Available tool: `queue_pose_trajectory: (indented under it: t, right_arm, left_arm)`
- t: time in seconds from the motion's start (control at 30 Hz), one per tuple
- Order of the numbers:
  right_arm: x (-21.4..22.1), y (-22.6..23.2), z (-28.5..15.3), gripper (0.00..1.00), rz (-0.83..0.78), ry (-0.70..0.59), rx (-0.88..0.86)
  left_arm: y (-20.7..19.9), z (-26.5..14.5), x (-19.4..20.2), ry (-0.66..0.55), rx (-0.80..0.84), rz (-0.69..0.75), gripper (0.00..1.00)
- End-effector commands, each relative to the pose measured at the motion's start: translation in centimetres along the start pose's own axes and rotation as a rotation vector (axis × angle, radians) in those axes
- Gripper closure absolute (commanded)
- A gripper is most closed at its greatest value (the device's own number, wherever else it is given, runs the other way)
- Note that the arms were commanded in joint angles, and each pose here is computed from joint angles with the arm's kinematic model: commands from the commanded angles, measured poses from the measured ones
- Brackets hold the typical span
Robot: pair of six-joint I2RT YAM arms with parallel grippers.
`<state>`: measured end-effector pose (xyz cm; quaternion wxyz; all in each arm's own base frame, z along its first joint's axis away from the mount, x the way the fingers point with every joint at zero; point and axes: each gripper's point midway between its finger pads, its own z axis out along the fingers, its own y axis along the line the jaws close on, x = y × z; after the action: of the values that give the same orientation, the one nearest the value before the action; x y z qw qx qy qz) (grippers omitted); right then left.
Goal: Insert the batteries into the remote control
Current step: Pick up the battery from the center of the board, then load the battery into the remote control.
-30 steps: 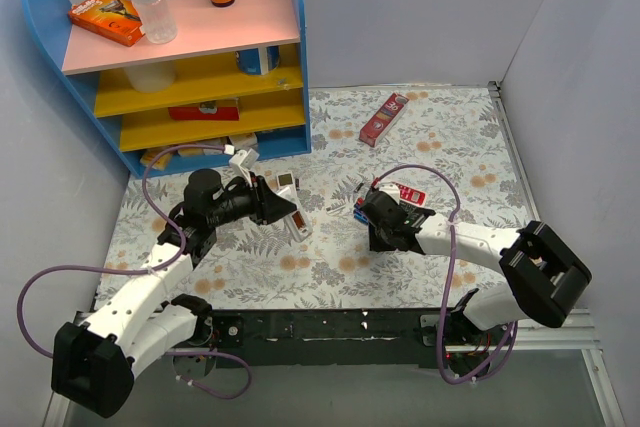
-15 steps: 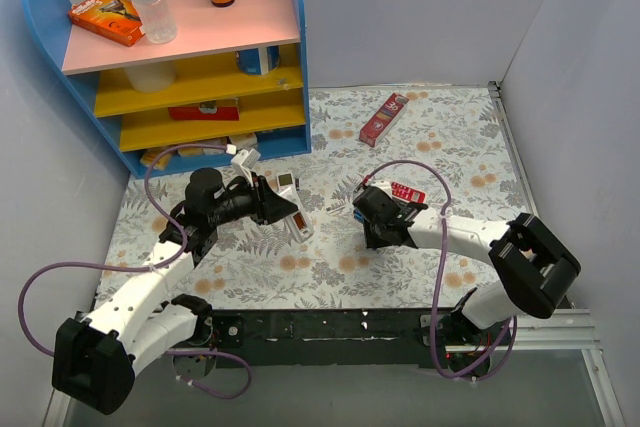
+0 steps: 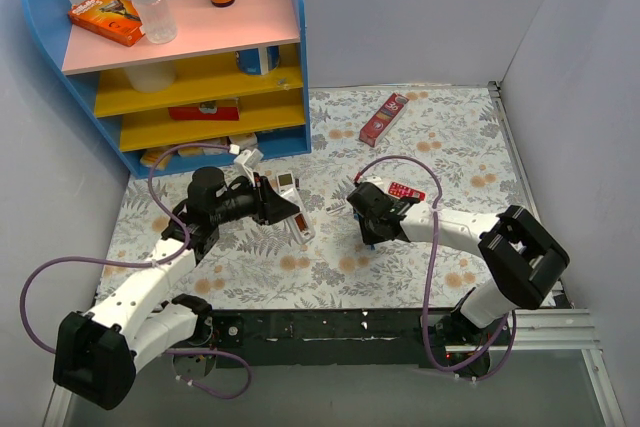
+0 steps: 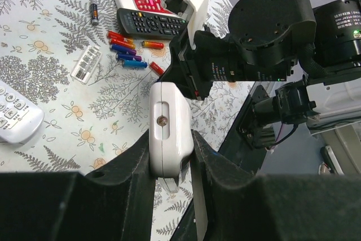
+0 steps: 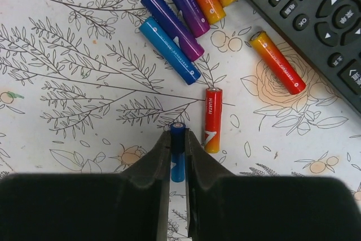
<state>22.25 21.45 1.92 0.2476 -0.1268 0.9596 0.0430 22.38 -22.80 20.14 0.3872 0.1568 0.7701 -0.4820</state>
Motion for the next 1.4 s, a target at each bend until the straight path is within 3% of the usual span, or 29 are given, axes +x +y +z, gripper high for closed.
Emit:
queue_pose_trajectory:
  t: [0.0, 0.33, 0.6, 0.9, 1.07, 1.37]
  right_arm:
    - [0.8, -0.8, 0.0, 0.88, -0.057, 0.039, 0.026]
    - [-3.8, 1.0, -4.1, 0.99, -0.111, -0.188, -0.120]
    - [-11.2, 5.0, -13.8, 0.99, -0.151, -0.678, -0.439]
    - [-13.5, 7.7, -23.9, 0.99, -0.267, -1.157, -0.708]
    - [-13.5, 9.9, -25.8, 0.99, -0.323, -1.266, -0.788]
    - [-13.7, 12.3, -24.6, 0.99, -0.375, -1.312, -0.763]
  left_arm:
    - [-0.6, 0.1, -0.4, -0.005, 0.034, 0.021, 1.00]
    - [-0.6, 0.9, -1.1, 0.008, 0.053, -0.009, 1.00]
    - [-1.3, 1.9, -3.1, 0.004, 0.103, 0.023, 1.00]
    - [-2.2, 2.4, -5.2, -0.048, 0.141, 0.005, 1.00]
    - [-2.4, 2.0, -4.2, -0.053, 0.172, -0.049, 1.00]
    - [-2.5, 1.9, -3.3, -0.041, 0.209, -0.141, 1.00]
